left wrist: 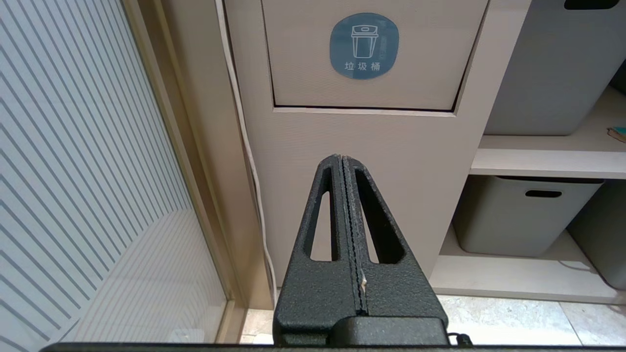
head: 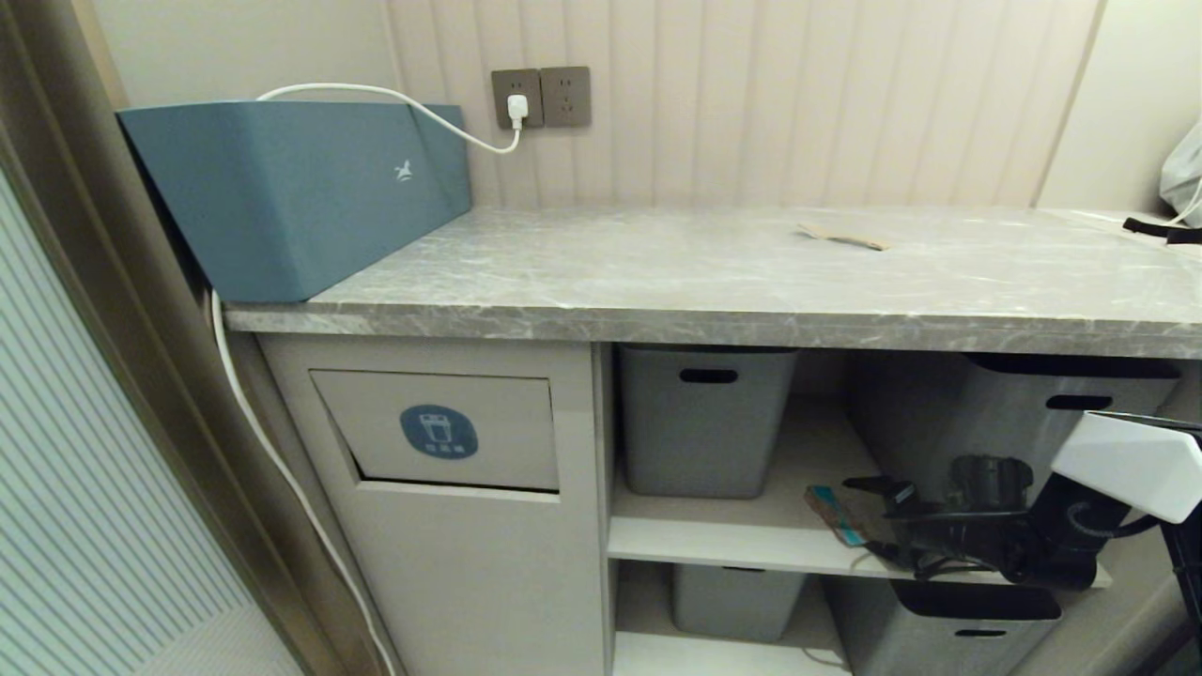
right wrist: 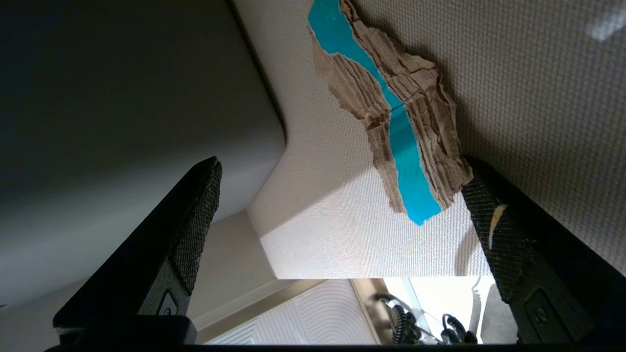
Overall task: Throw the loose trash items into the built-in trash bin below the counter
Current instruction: Pick up the garbage
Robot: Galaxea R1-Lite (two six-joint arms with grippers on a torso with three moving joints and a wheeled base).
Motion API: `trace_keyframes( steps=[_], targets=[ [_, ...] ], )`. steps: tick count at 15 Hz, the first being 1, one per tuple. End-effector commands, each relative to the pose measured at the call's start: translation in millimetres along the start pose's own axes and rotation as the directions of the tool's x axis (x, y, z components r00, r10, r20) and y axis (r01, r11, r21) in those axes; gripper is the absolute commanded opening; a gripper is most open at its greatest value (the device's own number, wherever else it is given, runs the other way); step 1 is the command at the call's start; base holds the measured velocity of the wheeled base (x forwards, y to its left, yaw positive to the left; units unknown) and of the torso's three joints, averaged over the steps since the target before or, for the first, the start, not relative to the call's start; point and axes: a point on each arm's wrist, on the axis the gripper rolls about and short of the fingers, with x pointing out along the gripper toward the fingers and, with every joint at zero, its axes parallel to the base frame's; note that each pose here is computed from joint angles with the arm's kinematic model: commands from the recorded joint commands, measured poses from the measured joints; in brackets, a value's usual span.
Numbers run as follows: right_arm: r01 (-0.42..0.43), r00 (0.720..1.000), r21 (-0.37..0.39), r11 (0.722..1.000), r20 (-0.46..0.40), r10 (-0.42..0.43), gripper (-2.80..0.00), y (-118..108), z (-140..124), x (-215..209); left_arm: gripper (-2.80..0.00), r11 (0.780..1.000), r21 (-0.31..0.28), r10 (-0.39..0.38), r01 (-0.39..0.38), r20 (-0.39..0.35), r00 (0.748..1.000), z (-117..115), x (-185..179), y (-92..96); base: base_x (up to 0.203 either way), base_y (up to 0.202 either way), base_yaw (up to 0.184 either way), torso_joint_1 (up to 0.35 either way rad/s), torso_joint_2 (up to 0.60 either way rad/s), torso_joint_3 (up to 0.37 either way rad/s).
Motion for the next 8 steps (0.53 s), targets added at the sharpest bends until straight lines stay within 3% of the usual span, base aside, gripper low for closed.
trace_keyframes(
  steps=[1, 6, 7, 8],
  targets=[
    [0.005, 1.0, 0.01, 1.0, -0.005, -0.005, 0.0, -5.2, 0.2, 4.1, -2.8, 1.0, 0.001, 0.001, -0.001, -0.001, 1.0, -0.4, 0.1, 0.0, 0.0, 0.0, 0.0, 0.0, 0.0, 0.0],
    [0.01, 1.0, 0.014, 1.0, -0.009, -0.01, 0.0, -8.3, -0.8, 6.2, -2.8, 1.0, 0.0, 0.0, 0.0, -0.001, 1.0, -0.4, 0.1, 0.0, 0.0, 0.0, 0.0, 0.0, 0.0, 0.0],
    [0.011, 1.0, 0.015, 1.0, -0.01, -0.011, -2.8, -9.0, -0.9, 6.6, -2.8, 1.0, 0.001, 0.001, -0.001, -0.001, 1.0, -0.4, 0.1, 0.0, 0.0, 0.0, 0.0, 0.0, 0.0, 0.0],
    [0.011, 1.0, 0.015, 1.0, -0.008, -0.011, -2.8, -9.7, -0.2, 8.0, -2.8, 1.0, 0.001, 0.0, 0.0, -0.001, 1.0, -0.4, 0.1, 0.0, 0.0, 0.0, 0.0, 0.0, 0.0, 0.0]
  ],
)
